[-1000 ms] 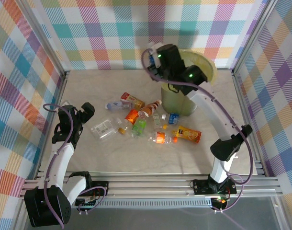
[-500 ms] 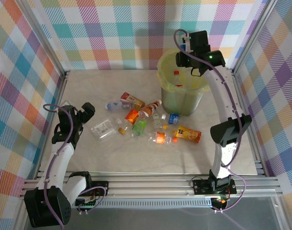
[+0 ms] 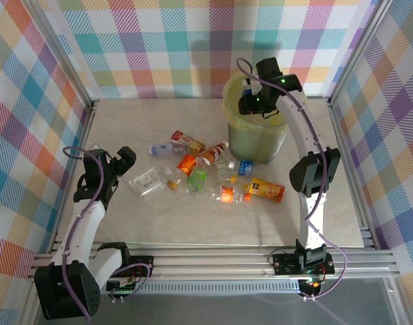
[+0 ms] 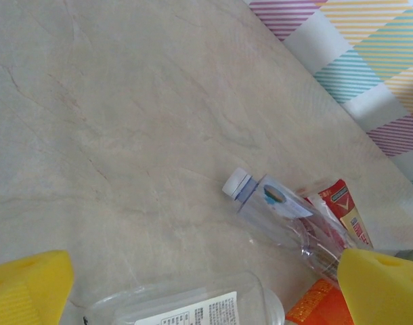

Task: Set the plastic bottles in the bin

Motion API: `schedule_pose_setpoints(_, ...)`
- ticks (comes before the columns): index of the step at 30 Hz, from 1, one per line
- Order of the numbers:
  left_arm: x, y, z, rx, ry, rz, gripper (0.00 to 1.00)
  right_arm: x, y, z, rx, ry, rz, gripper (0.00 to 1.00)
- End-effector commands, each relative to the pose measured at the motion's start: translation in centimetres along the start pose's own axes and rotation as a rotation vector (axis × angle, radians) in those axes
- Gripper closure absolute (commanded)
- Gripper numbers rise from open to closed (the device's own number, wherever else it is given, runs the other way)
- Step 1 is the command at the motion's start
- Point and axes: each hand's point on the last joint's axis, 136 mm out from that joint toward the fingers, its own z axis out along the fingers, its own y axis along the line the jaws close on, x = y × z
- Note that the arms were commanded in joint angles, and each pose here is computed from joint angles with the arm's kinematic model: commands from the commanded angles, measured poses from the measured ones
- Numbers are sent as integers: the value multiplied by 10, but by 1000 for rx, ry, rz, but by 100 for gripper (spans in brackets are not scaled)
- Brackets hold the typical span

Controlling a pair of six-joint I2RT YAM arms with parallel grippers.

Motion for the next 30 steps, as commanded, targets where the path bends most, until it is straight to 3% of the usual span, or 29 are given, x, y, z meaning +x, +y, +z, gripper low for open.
schedule_pose_setpoints(1, 4, 3, -3, -18, 36, -12, 0, 7, 2, 2, -39, 43, 15, 63)
schedule_pose_setpoints(18, 60, 13, -12, -35, 244, -41, 0, 13, -9, 25, -9, 87, 20, 31)
schedule_pose_setpoints(30, 60, -36, 5, 104, 322, 305, 0, -3, -8, -11, 11, 3, 17, 10)
